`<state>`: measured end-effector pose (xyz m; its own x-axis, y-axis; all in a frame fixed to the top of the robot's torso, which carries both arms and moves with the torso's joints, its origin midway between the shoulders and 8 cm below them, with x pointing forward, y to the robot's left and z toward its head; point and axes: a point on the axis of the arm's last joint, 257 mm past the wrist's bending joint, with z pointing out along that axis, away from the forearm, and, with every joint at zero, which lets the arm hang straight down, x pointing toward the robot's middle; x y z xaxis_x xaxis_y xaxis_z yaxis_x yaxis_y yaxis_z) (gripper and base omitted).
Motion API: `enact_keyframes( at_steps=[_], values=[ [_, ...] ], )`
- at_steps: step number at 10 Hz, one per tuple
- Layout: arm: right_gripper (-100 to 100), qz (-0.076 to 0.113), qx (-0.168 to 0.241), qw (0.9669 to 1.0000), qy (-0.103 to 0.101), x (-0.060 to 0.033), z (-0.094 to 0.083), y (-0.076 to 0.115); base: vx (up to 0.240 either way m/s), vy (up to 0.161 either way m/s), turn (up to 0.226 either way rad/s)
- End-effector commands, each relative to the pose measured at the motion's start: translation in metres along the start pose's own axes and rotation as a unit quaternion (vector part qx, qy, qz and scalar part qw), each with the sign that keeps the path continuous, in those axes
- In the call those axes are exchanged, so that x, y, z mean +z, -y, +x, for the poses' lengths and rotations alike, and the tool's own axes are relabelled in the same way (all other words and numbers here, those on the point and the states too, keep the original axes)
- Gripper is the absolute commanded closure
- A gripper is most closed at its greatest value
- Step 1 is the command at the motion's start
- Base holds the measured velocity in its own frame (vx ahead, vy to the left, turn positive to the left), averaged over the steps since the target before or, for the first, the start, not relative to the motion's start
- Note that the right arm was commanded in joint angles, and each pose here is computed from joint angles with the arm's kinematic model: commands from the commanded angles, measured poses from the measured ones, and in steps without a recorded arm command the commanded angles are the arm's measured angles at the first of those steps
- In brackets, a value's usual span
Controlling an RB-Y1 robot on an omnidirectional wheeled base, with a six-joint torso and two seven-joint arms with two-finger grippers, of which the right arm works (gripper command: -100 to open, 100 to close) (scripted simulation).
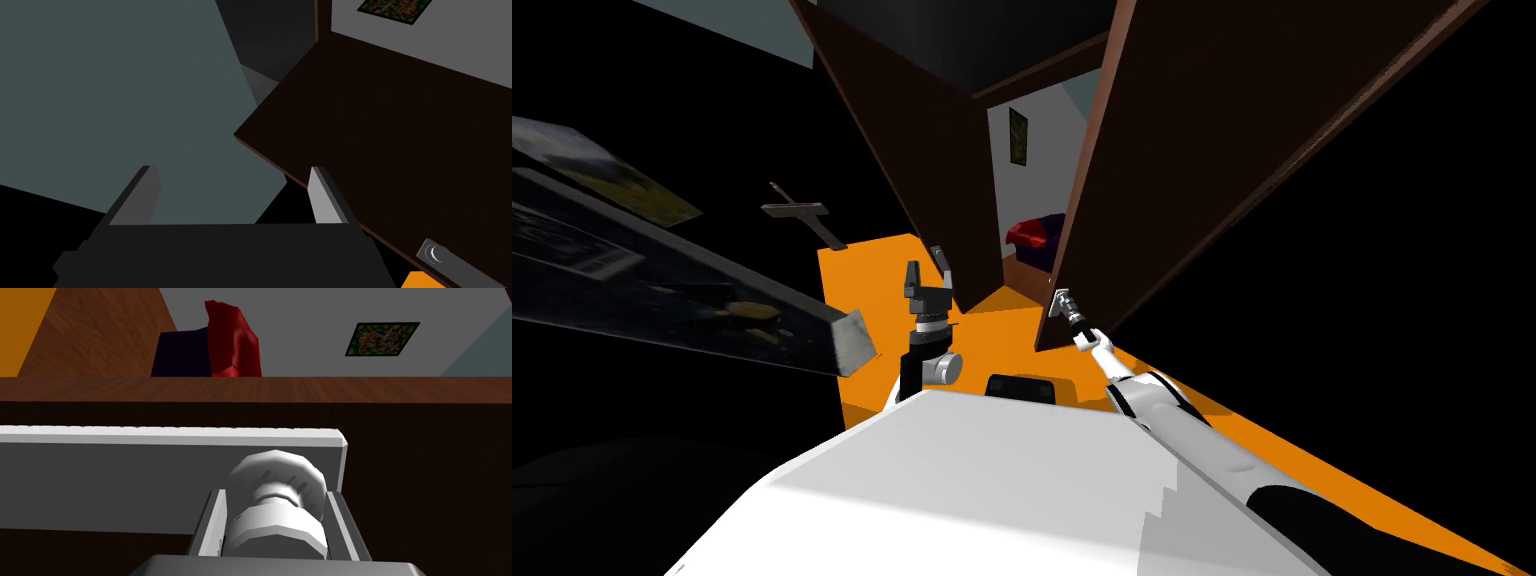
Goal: Pull the door open
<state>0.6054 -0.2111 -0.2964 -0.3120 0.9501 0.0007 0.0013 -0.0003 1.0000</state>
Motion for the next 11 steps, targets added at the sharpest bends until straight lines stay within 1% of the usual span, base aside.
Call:
enact_keyframes(
  at_steps=[1, 2, 3, 4, 5, 6, 7, 8, 11],
  values=[
    [100, 0.000, 0.000, 1.0000, 0.000, 0.0000, 0.000, 0.000, -0.057, -0.056, 0.028],
    [100, 0.000, 0.000, 0.9999, -0.014, -0.0018, 0.007, 0.001, -0.111, -0.070, 0.046],
    [100, 0.000, 0.000, 0.9998, -0.019, -0.0023, 0.009, 0.001, -0.168, -0.141, 0.061],
    [100, -0.001, -0.001, 0.9996, -0.030, -0.0035, 0.013, 0.000, -0.183, -0.171, 0.058],
    [100, -0.001, -0.001, 0.9994, -0.036, -0.0042, 0.015, 0.000, -0.148, -0.142, 0.041],
    [100, -0.002, -0.001, 0.9989, -0.048, -0.0058, 0.020, -0.001, -0.138, -0.137, 0.034],
    [100, -0.002, -0.001, 0.9985, -0.054, -0.0067, 0.023, -0.001, -0.140, -0.135, 0.036],
    [100, -0.002, -0.001, 0.9978, -0.066, -0.0086, 0.027, -0.001, -0.168, -0.148, 0.043],
    [100, -0.001, 0.000, 0.9962, -0.087, -0.0125, 0.036, 0.000, -0.131, -0.154, 0.038]
  ],
)
